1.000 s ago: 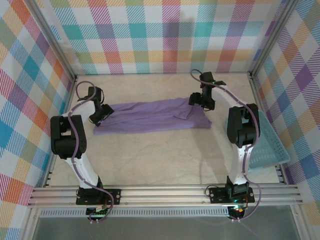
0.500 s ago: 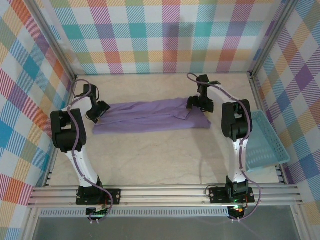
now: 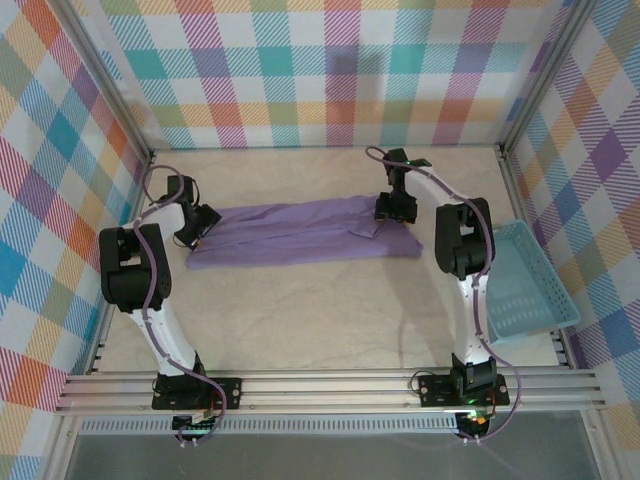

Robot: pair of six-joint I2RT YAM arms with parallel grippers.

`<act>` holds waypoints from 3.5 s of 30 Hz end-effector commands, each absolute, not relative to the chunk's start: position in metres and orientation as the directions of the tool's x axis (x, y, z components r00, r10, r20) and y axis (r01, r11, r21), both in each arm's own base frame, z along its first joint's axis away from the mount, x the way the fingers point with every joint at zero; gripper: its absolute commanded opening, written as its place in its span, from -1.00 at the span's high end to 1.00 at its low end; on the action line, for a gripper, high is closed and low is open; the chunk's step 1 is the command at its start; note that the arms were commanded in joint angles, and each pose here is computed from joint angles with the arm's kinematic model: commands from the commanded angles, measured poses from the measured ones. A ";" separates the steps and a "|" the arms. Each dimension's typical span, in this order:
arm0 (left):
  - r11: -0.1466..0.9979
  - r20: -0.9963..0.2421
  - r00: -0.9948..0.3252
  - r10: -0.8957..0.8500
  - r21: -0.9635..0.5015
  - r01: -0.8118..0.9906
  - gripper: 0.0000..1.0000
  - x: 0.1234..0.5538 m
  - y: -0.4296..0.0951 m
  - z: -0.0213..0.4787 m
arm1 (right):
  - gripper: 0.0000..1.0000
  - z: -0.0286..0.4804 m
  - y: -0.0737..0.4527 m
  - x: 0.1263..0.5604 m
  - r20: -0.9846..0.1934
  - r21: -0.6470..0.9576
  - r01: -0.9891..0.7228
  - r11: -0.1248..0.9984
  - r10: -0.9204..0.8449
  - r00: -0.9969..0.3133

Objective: Fold the inside-out t-shirt

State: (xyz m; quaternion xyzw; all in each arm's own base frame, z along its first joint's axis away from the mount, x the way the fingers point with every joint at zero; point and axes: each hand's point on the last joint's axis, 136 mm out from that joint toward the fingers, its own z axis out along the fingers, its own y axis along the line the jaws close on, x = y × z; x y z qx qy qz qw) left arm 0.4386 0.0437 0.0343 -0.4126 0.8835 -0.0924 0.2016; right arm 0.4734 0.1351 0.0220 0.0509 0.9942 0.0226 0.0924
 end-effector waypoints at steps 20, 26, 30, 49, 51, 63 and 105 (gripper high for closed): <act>0.684 -0.157 -0.669 -0.727 -0.252 -0.684 -0.51 0.324 -0.031 0.014 | 1.00 0.079 0.082 0.443 -0.290 -0.100 0.081 0.992 0.049 -0.956; 0.679 -0.248 -0.633 -0.734 -0.244 -0.692 -0.53 0.331 0.001 0.057 | 1.00 0.111 0.066 0.444 -0.325 -0.208 0.050 0.977 -0.020 -0.946; 0.686 -0.279 -0.629 -0.726 -0.230 -0.690 -0.53 0.333 0.012 0.068 | 1.00 0.129 0.063 0.448 -0.338 -0.280 0.011 0.960 -0.088 -0.937; 0.780 -0.184 -0.761 -0.622 -0.240 -0.579 -0.01 0.323 -0.051 0.007 | 1.00 0.166 0.229 0.422 -0.249 -0.357 -0.343 0.869 -0.442 -0.862; 0.783 -0.184 -0.765 -0.617 -0.242 -0.573 0.05 0.320 -0.055 0.004 | 1.00 0.165 0.253 0.413 -0.249 -0.314 -0.370 0.874 -0.452 -0.857; 0.768 -0.199 -0.758 -0.622 -0.345 -0.540 0.29 0.300 -0.080 -0.005 | 0.98 0.165 0.366 0.369 -0.302 0.115 -0.404 0.907 -0.356 -0.884; 0.726 -0.330 -0.647 -0.687 -0.300 -0.619 0.41 0.223 -0.061 0.015 | 0.91 0.131 0.439 0.300 -0.237 0.181 -0.554 0.813 -0.510 -0.827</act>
